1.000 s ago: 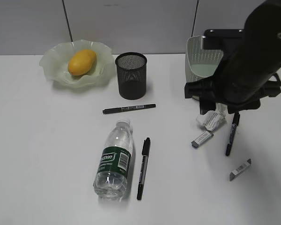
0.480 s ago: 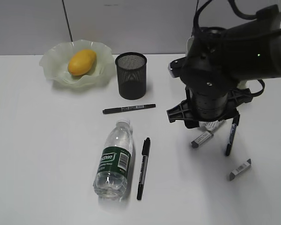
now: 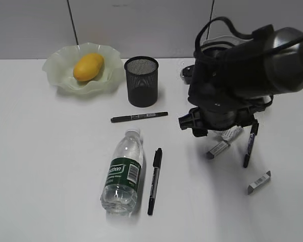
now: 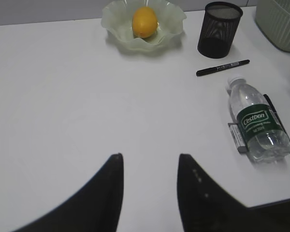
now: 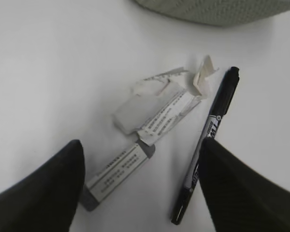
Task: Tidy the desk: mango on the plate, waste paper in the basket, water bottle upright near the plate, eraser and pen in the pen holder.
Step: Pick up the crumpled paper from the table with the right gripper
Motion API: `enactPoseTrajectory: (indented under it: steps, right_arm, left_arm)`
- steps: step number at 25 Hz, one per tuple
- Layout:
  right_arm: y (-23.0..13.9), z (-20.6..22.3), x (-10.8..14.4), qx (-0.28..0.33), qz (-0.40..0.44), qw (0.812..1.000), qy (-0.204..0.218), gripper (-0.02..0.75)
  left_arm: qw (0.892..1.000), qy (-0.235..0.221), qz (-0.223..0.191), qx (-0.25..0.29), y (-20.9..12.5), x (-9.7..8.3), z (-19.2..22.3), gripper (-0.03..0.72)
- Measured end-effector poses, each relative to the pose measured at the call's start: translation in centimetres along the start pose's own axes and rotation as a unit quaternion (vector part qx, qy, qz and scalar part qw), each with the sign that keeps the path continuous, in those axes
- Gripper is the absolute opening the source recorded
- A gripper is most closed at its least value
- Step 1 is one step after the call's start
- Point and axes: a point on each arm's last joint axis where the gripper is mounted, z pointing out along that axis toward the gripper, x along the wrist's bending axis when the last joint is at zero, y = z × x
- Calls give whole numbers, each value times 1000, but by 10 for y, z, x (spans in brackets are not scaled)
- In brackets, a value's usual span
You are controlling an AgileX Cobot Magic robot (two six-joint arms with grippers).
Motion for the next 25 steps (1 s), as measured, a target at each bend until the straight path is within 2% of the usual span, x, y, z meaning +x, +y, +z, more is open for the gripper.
enactPoseTrajectory:
  steps: [15, 18, 21, 23, 25]
  right_arm:
    - [3, 26, -5, -4, 8, 1000, -26, 582]
    - [6, 28, -5, -7, 13, 1000, -17, 582]
    - [13, 28, 3, -26, 19, 999, 18, 582]
    - [17, 30, 6, -27, 28, 999, 17, 582]
    - [18, 35, 6, -19, 30, 999, -1, 582]
  left_arm:
    - [1000, 0, 0, 0, 0, 0, 0, 277]
    - [1000, 0, 0, 0, 0, 0, 0, 277]
    - [1000, 0, 0, 0, 0, 0, 0, 277]
    - [1000, 0, 0, 0, 0, 0, 0, 276]
    - [1000, 0, 0, 0, 0, 0, 0, 274]
